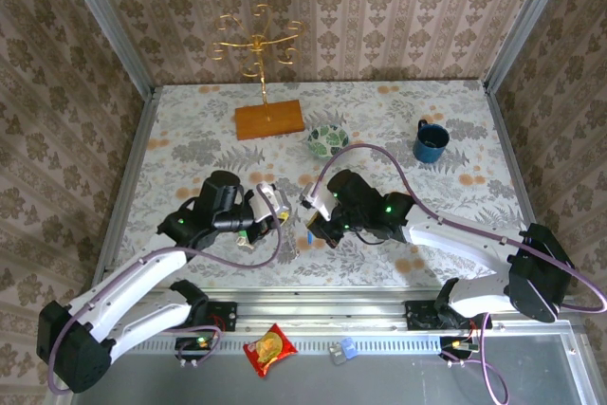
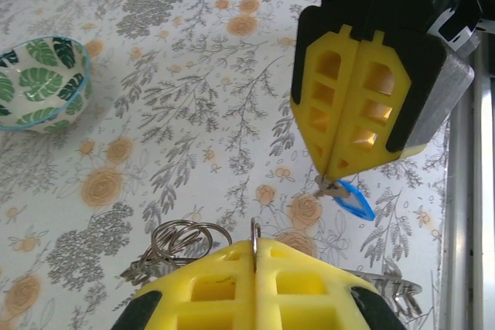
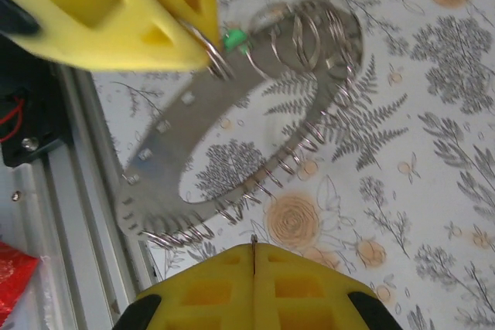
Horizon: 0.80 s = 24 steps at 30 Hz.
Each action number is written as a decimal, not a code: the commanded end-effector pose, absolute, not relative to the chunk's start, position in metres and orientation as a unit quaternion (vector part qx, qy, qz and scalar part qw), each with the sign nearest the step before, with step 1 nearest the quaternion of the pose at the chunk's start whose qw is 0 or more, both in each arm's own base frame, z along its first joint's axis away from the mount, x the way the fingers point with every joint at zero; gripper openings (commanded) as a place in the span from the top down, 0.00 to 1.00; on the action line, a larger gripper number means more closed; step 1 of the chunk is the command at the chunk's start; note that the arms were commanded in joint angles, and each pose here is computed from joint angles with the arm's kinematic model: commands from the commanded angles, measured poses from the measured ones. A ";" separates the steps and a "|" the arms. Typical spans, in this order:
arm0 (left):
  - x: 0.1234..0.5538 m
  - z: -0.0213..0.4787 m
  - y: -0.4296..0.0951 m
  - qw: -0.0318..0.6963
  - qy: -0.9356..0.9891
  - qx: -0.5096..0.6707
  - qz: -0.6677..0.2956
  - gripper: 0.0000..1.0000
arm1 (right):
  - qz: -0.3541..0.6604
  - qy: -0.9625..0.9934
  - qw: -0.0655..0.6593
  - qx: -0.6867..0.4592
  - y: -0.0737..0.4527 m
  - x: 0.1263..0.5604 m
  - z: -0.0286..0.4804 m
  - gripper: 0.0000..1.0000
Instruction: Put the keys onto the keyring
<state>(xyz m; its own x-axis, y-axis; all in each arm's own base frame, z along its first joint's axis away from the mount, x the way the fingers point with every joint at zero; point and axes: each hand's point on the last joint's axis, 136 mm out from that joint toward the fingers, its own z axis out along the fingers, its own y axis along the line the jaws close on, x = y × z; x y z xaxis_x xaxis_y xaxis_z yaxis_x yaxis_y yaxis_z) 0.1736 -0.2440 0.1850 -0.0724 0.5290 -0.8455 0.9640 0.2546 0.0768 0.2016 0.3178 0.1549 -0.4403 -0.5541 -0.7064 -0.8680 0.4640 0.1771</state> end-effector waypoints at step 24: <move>0.164 0.194 -0.260 0.391 0.655 0.564 -0.317 1.00 | 0.323 0.765 0.356 -0.429 0.340 0.212 0.192 1.00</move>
<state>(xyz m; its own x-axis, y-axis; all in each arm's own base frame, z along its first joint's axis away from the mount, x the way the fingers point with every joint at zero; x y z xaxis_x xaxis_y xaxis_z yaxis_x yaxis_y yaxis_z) 0.1675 -0.2524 0.1756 -0.1052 0.5277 -0.8429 0.9782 0.2075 0.0078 0.2064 0.3403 0.1830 -0.3852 -0.4616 -0.7991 -0.8934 0.4037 0.1974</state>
